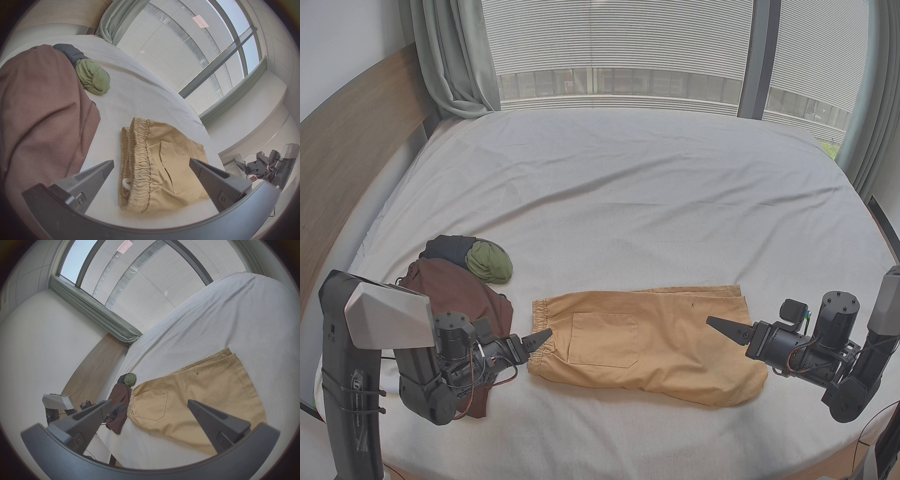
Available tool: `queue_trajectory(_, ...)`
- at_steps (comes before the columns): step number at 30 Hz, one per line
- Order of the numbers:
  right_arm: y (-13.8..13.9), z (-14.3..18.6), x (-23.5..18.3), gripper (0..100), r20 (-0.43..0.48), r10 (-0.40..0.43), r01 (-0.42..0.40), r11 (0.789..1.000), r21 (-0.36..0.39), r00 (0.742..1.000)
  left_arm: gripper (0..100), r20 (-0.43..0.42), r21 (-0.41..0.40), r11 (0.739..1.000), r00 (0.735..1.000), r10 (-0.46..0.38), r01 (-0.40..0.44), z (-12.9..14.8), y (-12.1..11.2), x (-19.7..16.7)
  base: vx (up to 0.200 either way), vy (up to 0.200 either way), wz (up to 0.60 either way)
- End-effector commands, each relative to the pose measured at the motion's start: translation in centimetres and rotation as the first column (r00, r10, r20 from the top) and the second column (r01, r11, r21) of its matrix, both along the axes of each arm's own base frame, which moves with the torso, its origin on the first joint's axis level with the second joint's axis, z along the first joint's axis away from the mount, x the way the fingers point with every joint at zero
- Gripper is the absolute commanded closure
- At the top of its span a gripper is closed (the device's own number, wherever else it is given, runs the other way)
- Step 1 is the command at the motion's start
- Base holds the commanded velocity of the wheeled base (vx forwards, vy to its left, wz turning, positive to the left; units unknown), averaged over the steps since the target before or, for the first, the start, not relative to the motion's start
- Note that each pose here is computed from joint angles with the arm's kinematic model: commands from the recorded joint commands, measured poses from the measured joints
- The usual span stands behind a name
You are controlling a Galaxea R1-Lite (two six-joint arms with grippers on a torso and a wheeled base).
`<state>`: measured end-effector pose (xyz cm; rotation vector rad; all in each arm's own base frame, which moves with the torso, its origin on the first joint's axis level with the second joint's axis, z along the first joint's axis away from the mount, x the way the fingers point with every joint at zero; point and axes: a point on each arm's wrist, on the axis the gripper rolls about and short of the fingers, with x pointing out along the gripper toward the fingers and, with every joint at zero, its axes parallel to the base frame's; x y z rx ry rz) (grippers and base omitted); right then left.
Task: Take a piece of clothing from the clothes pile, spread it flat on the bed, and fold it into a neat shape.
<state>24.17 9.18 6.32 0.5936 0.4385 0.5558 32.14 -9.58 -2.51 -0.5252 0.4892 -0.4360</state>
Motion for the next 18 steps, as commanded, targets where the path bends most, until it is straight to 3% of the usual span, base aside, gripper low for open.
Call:
queue_trajectory(1,0.0,0.1,0.0,0,0.003,0.000,0.000,1.000,0.001,1.000,0,-0.013,0.008,1.000,1.000,-0.003,0.003,-1.9,-0.7,0.9,0.000,0.000,0.00)
queue_trajectory(10,0.1,-0.1,0.0,0,-0.002,0.005,-0.005,1.000,0.001,1.000,0,-0.036,0.030,0.999,0.999,0.028,-0.027,-5.1,-1.4,2.2,0.000,0.000,0.00)
queue_trajectory(18,0.3,-0.1,0.1,0,-0.003,0.008,-0.008,1.000,0.004,1.000,0,-0.020,0.015,1.000,1.000,0.012,-0.012,-5.5,-2.2,2.8,0.000,0.000,0.00)
